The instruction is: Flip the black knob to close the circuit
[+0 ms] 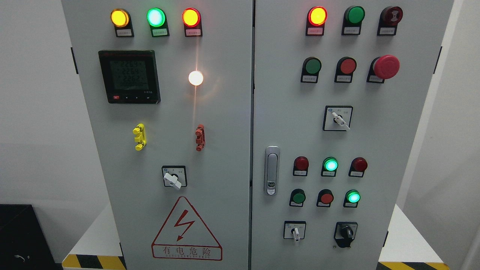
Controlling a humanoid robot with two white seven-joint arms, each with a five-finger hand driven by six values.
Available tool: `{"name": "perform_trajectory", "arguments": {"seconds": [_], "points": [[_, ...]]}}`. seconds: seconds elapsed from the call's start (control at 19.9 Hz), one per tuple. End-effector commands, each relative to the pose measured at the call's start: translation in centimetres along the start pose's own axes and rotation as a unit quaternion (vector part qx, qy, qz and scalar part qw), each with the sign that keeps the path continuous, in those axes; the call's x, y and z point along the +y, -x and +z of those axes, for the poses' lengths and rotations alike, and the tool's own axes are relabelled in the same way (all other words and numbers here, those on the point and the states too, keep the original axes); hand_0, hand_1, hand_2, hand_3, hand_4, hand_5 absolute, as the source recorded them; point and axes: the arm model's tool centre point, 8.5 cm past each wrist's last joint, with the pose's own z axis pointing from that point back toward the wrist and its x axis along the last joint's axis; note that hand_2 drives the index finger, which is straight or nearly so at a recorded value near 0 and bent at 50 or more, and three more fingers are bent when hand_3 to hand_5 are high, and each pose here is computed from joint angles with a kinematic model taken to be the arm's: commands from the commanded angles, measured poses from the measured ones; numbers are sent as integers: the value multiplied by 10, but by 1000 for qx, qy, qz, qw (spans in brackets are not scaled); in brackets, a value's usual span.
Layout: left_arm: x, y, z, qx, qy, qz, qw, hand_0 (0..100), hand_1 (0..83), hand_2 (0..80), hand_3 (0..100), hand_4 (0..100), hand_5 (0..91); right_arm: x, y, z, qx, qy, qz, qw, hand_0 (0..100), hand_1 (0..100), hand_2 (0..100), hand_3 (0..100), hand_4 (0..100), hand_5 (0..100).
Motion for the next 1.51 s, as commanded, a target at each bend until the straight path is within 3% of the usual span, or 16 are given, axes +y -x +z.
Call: {"name": "perform_trajectory", "arguments": {"seconds": [0.0,0.25,0.6,0.85,1.46], "points": [[0,4,0,3,0,0,1000,120,556,0,0,0,0,-101,-58,17,-68,139,40,987,0,55,473,644,584,459],[-1,4,0,3,0,0,1000,120,556,0,0,0,0,-129,-76,29,-78,179,53,979,0,50,646,826,712,611],[0,4,0,3,0,0,1000,120,556,0,0,0,0,-162,-99,45,-54,247,114,961,0,0,833,993,855,831],[0,4,0,3,0,0,1000,120,556,0,0,0,0,-180,-114,42,-47,274,128,952,0,0,919,1000,948,955],[0,4,0,3,0,0,1000,120,556,0,0,0,0,-209,-147,26,-47,300,142,942,0,0,936,1000,970,986]]}}
